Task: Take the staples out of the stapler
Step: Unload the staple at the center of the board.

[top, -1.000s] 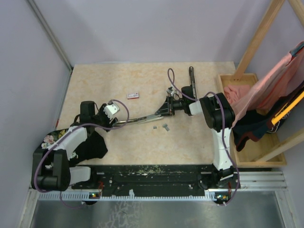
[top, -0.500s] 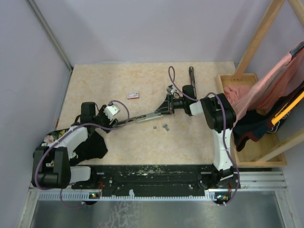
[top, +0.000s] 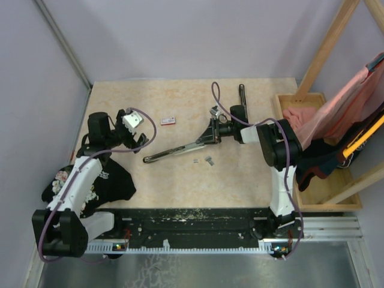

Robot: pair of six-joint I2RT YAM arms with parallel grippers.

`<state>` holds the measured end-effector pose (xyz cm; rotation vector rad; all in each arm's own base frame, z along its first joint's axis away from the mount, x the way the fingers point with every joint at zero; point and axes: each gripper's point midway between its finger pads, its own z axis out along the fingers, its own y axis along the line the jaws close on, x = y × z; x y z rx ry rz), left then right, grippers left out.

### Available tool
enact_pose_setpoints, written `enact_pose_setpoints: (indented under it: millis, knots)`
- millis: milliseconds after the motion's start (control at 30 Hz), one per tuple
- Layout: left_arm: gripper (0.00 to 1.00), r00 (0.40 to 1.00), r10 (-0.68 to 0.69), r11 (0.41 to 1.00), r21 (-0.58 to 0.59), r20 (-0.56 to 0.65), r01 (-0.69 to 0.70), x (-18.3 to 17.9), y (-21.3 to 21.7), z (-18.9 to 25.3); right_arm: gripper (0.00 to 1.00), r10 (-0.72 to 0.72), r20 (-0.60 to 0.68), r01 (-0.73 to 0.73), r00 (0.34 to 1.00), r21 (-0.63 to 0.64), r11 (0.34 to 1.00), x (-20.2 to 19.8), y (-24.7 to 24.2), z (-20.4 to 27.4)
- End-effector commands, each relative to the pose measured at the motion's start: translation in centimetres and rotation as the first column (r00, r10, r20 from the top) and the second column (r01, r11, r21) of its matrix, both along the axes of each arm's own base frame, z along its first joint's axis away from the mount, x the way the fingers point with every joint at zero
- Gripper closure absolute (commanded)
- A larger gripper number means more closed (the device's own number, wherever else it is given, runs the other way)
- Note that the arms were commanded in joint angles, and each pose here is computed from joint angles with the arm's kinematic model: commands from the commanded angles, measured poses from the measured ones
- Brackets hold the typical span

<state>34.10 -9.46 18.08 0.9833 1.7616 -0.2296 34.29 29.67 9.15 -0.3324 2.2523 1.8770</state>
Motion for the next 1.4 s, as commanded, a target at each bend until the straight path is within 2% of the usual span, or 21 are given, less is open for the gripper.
enact_pose_setpoints:
  millis: [0,133,333,467,600,700,800,1267,1367]
  knots:
    - [0.0,0.997,0.068,0.992,-0.108,0.041,-0.063,0.2,-0.1,3.8,1.0,0.055,0.168,-0.06,0.984,0.025,0.998,0.1,0.6,4.4]
    - [0.0,0.977,0.207,0.963,-0.19,0.054,-0.193,1.5,1.0,6.5,1.0,0.065,0.192,-0.067,0.979,0.008,0.998,-0.1,0.6,4.5]
    - [0.0,0.954,0.292,0.928,-0.262,0.068,-0.265,2.0,1.6,9.0,1.0,0.075,0.213,-0.077,0.974,0.001,0.997,-0.3,0.8,5.0]
    - [0.0,0.986,0.16,0.948,-0.289,0.057,-0.137,1.2,-0.6,9.0,1.0,0.086,0.227,-0.089,0.97,0.003,0.996,-0.5,0.9,5.5]
    - [0.0,1.0,0.003,0.939,-0.343,0.004,-0.001,0.1,-3.2,8.3,1.0,0.099,0.248,-0.107,0.964,0.02,0.994,-0.8,0.9,6.6]
    - [0.0,0.989,-0.148,0.922,-0.364,-0.024,0.129,-1.4,-5.1,7.1,1.0,0.11,0.273,-0.124,0.956,0.036,0.992,-1.1,0.9,7.7]
    - [0.02,0.969,-0.239,0.899,-0.391,-0.062,0.197,-2.3,-6.4,6.0,1.0,0.118,0.296,-0.141,0.948,0.055,0.989,-1.5,0.9,8.9]
    - [0.05,0.873,-0.439,0.848,-0.419,-0.212,0.324,-4.6,-10.8,2.3,1.0,0.148,0.371,-0.197,0.917,0.098,0.975,-2.9,0.7,11.6]
    - [0.11,0.848,-0.469,0.84,-0.421,-0.246,0.343,-5.0,-11.4,1.6,1.0,0.158,0.373,-0.211,0.914,0.106,0.972,-3.2,0.6,11.9]
